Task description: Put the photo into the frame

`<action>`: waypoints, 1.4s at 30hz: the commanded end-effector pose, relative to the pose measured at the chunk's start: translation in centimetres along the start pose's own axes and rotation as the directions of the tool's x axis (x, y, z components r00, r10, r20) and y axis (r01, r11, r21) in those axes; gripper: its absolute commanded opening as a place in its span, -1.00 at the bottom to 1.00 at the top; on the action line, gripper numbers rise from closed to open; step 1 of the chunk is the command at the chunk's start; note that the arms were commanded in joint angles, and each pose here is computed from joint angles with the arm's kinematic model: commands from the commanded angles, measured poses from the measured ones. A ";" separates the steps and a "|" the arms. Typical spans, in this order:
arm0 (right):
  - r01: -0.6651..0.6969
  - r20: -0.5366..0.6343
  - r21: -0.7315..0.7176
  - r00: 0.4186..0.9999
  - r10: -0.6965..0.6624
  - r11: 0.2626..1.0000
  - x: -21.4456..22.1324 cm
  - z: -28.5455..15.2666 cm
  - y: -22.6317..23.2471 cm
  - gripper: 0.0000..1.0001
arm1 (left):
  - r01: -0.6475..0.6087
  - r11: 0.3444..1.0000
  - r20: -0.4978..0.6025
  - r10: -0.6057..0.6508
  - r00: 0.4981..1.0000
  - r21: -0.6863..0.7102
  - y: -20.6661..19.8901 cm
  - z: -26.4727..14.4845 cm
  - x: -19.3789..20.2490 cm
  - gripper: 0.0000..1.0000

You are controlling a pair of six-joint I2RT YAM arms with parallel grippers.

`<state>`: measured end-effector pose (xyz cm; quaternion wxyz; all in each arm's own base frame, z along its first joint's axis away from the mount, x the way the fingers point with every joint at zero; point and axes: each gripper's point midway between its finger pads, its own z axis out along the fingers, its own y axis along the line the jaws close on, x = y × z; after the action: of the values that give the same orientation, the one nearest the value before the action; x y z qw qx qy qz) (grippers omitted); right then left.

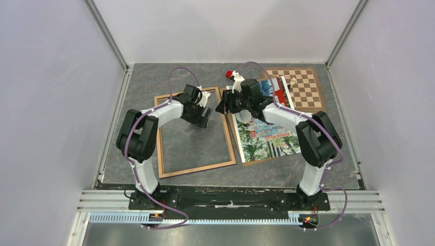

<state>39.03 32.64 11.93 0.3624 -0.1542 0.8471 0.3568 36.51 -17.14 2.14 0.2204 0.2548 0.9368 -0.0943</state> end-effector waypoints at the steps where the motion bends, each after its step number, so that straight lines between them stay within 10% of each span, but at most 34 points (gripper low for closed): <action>1: 0.086 0.085 0.002 0.993 -0.086 0.996 -3.1 -1.5 1.0 0.19 | -0.021 0.999 0.038 0.022 0.999 -0.038 0.5 -1.7 -1.4 0.74; 19: 0.205 0.148 0.077 0.966 -0.214 0.976 -4.6 -4.2 0.8 0.96 | -0.046 0.980 0.137 0.074 0.988 -0.194 3.1 -6.9 -3.2 0.77; 42: 0.388 0.144 0.045 0.909 -0.390 0.921 -1.1 -7.4 0.9 0.96 | 0.383 0.879 0.023 -0.393 0.919 -0.282 13.3 -12.2 7.6 0.90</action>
<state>35.48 27.99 14.15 0.4468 -0.2709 0.8057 0.2790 34.49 1.38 10.68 0.2575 0.0520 0.9642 0.0355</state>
